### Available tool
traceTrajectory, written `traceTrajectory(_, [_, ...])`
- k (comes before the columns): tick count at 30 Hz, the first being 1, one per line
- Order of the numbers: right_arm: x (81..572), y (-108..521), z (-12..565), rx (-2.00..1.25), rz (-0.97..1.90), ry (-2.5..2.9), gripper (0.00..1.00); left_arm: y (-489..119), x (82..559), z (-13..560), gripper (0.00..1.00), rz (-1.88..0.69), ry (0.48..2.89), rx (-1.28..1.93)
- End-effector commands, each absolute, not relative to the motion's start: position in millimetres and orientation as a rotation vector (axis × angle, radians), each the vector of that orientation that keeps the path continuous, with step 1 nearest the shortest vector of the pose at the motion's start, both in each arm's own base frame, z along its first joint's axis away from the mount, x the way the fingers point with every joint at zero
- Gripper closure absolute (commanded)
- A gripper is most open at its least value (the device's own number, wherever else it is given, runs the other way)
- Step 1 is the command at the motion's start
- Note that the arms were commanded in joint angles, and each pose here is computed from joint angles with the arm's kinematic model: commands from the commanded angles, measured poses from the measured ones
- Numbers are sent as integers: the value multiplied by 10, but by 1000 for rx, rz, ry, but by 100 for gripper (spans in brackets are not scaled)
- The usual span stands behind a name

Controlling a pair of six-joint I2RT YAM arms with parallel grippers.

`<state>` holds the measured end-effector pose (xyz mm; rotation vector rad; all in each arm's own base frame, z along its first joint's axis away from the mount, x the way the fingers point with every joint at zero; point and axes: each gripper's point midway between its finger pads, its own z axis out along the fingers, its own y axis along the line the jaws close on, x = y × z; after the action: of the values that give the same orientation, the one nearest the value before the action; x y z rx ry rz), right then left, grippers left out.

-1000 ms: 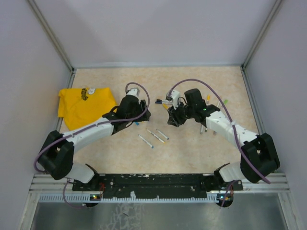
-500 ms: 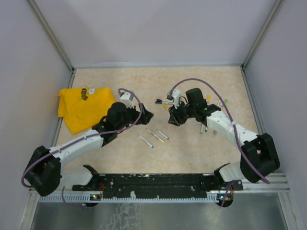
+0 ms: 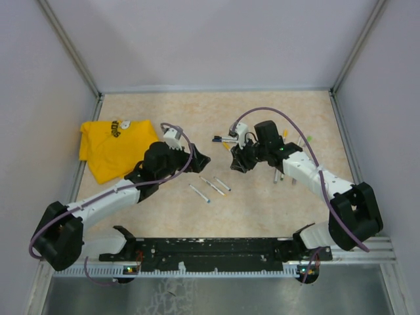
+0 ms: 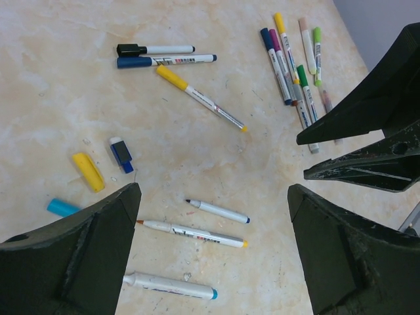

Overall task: Open the pen caps
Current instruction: Pick up the pen from the center of the board.

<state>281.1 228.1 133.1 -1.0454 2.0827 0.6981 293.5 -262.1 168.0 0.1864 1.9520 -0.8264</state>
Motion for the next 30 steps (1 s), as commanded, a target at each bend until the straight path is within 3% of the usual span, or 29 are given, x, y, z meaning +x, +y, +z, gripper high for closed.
traceTrajectory(1, [2881, 2276, 1525, -1051, 687, 2004, 60, -2629, 2924, 1873, 2, -892, 1878, 189])
traceTrajectory(18, [2900, 2238, 1494, -1056, 670, 2011, 60, -2629, 2880, 1989, 0, -1011, 1839, 191])
traceTrajectory(30, [3016, 2051, 1494, -1020, 618, 2026, 60, -2933, 3039, 3239, 0, -1201, 1686, 133])
